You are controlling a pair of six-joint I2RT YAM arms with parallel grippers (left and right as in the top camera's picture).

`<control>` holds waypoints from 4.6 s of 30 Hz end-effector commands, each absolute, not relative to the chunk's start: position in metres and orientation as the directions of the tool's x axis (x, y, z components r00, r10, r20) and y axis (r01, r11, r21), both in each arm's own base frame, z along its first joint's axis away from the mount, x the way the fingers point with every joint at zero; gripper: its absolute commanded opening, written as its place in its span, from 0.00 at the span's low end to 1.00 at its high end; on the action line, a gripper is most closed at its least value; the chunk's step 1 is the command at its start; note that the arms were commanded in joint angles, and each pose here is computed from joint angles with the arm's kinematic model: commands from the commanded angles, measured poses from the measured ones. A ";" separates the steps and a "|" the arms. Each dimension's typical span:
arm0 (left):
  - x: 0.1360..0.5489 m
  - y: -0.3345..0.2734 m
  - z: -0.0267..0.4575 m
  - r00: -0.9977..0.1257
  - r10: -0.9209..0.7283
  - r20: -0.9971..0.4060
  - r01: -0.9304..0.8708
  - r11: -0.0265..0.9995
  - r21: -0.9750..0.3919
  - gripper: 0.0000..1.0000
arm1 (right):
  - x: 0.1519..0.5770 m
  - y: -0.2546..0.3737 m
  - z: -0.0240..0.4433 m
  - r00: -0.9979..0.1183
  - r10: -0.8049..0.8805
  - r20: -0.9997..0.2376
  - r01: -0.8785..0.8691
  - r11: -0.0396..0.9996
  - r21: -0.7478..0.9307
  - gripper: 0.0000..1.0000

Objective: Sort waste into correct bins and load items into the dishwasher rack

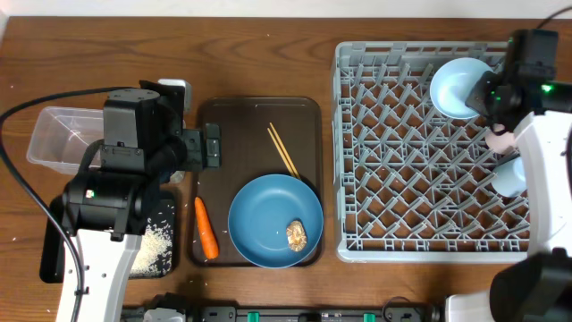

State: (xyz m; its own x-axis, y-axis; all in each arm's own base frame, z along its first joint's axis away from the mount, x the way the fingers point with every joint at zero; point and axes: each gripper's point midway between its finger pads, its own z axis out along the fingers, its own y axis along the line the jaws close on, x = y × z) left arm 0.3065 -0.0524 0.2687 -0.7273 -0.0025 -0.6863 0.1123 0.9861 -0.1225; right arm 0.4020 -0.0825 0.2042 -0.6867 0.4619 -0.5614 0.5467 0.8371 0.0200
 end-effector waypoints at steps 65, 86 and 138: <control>0.308 -0.052 0.276 -0.717 -0.013 -0.697 0.112 0.985 -0.133 0.98 | 0.442 -0.048 0.197 -0.898 -0.260 -0.354 0.251 0.359 -0.899 0.01; 0.308 -0.052 0.276 -0.717 -0.013 -0.697 0.112 0.985 -0.133 0.98 | 0.444 -0.043 0.224 -0.868 -0.275 -0.414 0.332 0.299 -0.894 0.02; 0.305 -0.090 0.262 -0.790 -0.053 -0.610 0.193 0.924 -0.330 0.98 | 0.454 -0.114 0.116 -0.525 0.805 -0.276 0.694 0.593 0.409 0.45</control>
